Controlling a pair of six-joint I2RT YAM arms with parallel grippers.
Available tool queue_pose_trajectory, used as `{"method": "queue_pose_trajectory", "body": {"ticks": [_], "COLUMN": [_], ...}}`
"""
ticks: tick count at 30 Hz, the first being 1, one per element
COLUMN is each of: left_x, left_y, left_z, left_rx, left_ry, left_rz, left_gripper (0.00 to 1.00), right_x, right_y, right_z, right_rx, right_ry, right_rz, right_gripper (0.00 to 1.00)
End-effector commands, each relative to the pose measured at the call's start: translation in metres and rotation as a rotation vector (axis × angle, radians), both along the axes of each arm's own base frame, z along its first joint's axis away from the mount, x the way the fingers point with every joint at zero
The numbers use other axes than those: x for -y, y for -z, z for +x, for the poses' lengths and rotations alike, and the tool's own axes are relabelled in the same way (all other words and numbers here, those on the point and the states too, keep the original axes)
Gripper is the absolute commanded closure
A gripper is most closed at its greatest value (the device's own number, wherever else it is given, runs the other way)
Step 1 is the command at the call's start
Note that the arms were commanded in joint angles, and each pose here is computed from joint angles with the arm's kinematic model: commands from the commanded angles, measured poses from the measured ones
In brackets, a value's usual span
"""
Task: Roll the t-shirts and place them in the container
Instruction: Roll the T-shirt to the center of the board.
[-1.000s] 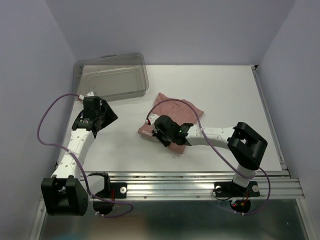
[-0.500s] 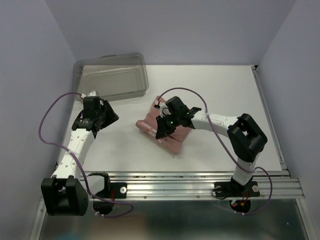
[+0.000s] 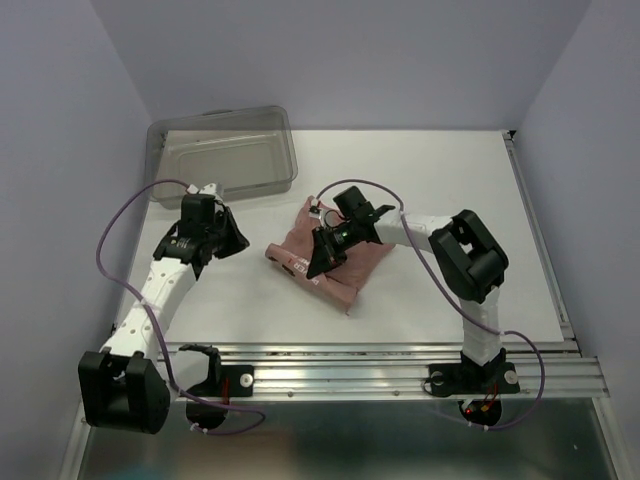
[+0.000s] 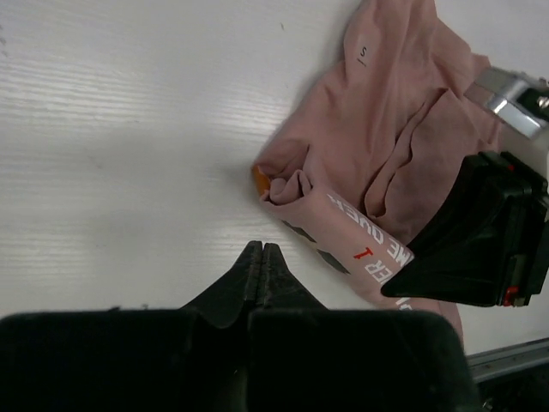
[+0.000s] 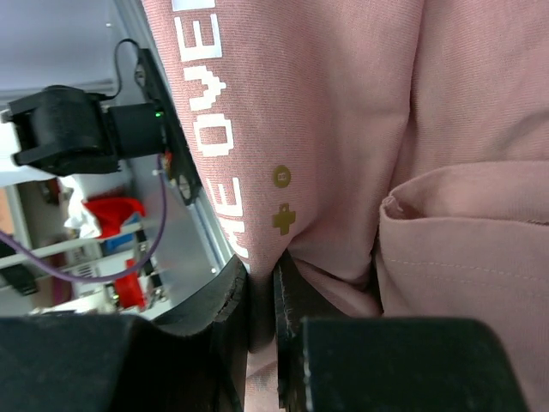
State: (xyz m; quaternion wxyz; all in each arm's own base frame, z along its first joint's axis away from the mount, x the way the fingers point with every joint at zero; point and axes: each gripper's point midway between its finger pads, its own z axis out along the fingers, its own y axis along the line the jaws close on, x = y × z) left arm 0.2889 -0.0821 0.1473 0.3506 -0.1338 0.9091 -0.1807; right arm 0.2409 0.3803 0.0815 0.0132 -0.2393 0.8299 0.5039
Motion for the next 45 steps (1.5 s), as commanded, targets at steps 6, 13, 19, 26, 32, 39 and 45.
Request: {"method": "queue_pose_trajectory", "body": {"ticks": [6,13,19,26,32,39,45], "left_x": [0.052,0.068,0.083,0.092,0.099,0.106,0.111], "left_y": [0.017,0.036,0.045,0.049,0.055,0.063,0.064], "left_z": [-0.009,-0.011,-0.008,0.007,0.02,0.039,0.047], "left_rx": [-0.046,-0.099,-0.113,-0.105,-0.105,-0.1,-0.098], "left_ry": [0.17,0.24,0.276,0.286,0.291,0.273,0.27], "left_rz": [-0.002,0.017,0.015,0.004,-0.002,-0.008,-0.023], "left_gripper": [1.0,1.0,1.0,1.0,1.0,1.0,1.0], "right_x": [-0.005,-0.001,0.004,0.007,0.007,0.013,0.031], "right_y": [-0.017,-0.005,0.0,0.004,0.002,-0.009,-0.029], "right_z": [0.014,0.022,0.028,0.031,0.031,0.042,0.044], "right_rx": [-0.099,-0.122,-0.137,-0.147,-0.141,-0.042,0.123], "right_ry": [-0.038,-0.023,-0.012,-0.006,-0.004,0.054,0.142], "right_rz": [0.117,0.109,0.111,0.111,0.11,0.076,0.008], "right_gripper": [0.95,0.95,0.94,0.94,0.91,0.56,0.35]}}
